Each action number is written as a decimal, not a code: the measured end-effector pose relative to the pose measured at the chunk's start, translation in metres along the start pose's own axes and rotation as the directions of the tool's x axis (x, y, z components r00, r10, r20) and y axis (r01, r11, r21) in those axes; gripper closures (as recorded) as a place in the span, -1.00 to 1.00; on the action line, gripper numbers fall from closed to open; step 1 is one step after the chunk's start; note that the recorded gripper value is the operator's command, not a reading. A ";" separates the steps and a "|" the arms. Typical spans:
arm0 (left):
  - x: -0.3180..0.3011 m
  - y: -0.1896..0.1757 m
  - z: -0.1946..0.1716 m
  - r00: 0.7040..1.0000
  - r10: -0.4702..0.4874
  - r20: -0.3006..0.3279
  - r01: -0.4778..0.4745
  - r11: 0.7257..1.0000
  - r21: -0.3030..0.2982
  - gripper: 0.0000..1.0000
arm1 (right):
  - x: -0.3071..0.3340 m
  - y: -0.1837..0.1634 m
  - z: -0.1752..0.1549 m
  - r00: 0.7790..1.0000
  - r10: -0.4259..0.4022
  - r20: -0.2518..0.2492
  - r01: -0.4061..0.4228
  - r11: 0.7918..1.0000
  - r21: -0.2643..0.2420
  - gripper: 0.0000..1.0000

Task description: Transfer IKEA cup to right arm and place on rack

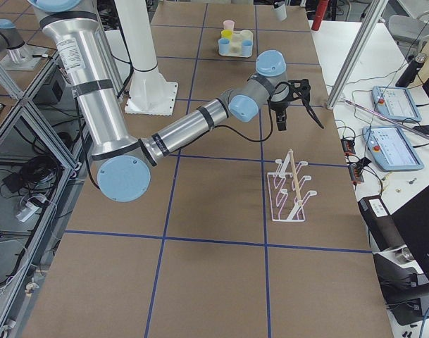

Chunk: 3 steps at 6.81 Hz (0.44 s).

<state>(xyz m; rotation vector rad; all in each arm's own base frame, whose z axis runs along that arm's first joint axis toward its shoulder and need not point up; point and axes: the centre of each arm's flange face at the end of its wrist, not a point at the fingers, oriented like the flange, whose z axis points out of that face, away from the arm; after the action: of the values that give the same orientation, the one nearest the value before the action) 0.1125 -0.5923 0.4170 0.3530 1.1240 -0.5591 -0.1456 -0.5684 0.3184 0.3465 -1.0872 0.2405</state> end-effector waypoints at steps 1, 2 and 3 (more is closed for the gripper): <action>0.018 0.023 0.006 0.993 -0.071 -0.090 0.070 0.997 -0.012 1.00 | -0.029 0.022 0.019 0.993 0.082 0.083 -0.086 0.995 0.044 -0.98; 0.034 0.044 0.011 0.972 -0.149 -0.182 0.146 0.989 -0.030 1.00 | -0.062 0.053 0.043 0.971 0.154 0.180 -0.171 0.982 0.081 -0.98; 0.050 0.066 0.018 0.935 -0.236 -0.265 0.234 0.971 -0.043 1.00 | -0.096 0.087 0.067 0.938 0.205 0.279 -0.242 0.964 0.107 -0.98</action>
<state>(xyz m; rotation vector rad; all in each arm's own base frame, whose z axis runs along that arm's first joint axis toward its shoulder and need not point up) 0.1805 -0.5608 0.3777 0.2916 1.4428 -0.7311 -0.2744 -0.5162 0.2745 0.3878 -1.3816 0.4860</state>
